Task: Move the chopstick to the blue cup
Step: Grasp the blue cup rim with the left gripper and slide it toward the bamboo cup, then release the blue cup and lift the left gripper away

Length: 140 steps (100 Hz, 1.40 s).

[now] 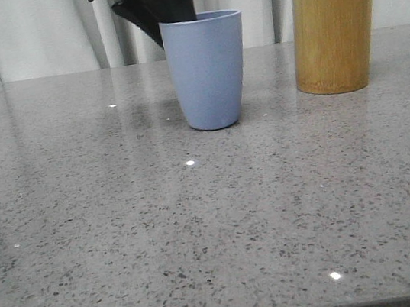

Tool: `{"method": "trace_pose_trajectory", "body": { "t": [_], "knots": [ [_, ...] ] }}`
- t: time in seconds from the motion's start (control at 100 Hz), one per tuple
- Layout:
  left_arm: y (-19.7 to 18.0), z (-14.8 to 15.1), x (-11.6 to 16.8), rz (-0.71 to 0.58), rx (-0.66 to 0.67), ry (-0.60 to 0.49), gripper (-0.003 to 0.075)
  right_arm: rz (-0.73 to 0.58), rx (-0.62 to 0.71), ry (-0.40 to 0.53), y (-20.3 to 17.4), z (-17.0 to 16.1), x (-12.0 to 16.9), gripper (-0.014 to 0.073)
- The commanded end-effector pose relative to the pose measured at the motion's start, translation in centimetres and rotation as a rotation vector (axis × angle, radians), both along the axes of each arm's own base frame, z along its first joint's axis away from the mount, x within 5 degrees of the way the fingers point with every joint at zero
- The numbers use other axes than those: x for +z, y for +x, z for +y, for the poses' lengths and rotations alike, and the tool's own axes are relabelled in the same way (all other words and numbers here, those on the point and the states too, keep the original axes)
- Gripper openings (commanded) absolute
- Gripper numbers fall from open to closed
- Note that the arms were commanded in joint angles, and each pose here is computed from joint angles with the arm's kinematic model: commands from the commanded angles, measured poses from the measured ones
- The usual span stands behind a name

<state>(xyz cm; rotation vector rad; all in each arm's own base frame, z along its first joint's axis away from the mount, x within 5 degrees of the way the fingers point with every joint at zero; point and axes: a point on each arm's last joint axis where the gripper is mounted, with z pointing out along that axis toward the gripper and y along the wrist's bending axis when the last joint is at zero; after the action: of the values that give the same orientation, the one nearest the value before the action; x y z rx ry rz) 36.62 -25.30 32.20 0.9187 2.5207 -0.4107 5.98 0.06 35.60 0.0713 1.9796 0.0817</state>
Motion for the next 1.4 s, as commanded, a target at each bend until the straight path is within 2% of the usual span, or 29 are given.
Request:
{"method": "trace_pose_trajectory", "body": {
  "t": [0.0, 0.08, 0.31, 0.64, 0.81, 0.91, 1.06, 1.39],
  "knots": [
    [-1.3, 0.2, 3.4, -0.053, -0.001, -0.071, 0.0405, -0.094, 0.001, -0.008, 0.4, 0.0, 1.5, 0.0645],
    [-1.5, 0.3, 3.9, -0.040, 0.016, -0.078, 0.0461, -0.094, 0.001, -0.008, 0.4, 0.0, 1.5, 0.0645],
    [-2.0, 0.7, 7.2, -0.066, 0.066, -0.116, 0.0462, -0.094, 0.001, -0.008, 0.4, 0.0, 1.5, 0.0645],
    [-4.8, 3.6, 13.5, -0.245, 0.115, -0.138, 0.0461, -0.094, 0.001, -0.008, 0.4, 0.0, 1.5, 0.0645],
    [-6.6, 5.5, 15.5, -0.314, 0.140, -0.114, 0.0461, -0.086, 0.001, -0.008, 0.3, 0.0, 1.4, 0.0645],
    [-7.6, 6.7, 15.4, -0.306, 0.154, -0.088, 0.0461, -0.080, 0.000, -0.008, 0.3, 0.0, 1.4, 0.0645],
    [-8.7, 9.2, 13.7, -0.282, 0.212, -0.048, 0.0461, -0.076, 0.000, -0.008, 0.3, 0.0, 1.4, 0.0645],
    [-13.5, 18.8, 9.5, -0.313, 0.484, -0.027, 0.0461, -0.076, 0.000, -0.008, 0.3, 0.0, 1.4, 0.0645]
  ]
}}
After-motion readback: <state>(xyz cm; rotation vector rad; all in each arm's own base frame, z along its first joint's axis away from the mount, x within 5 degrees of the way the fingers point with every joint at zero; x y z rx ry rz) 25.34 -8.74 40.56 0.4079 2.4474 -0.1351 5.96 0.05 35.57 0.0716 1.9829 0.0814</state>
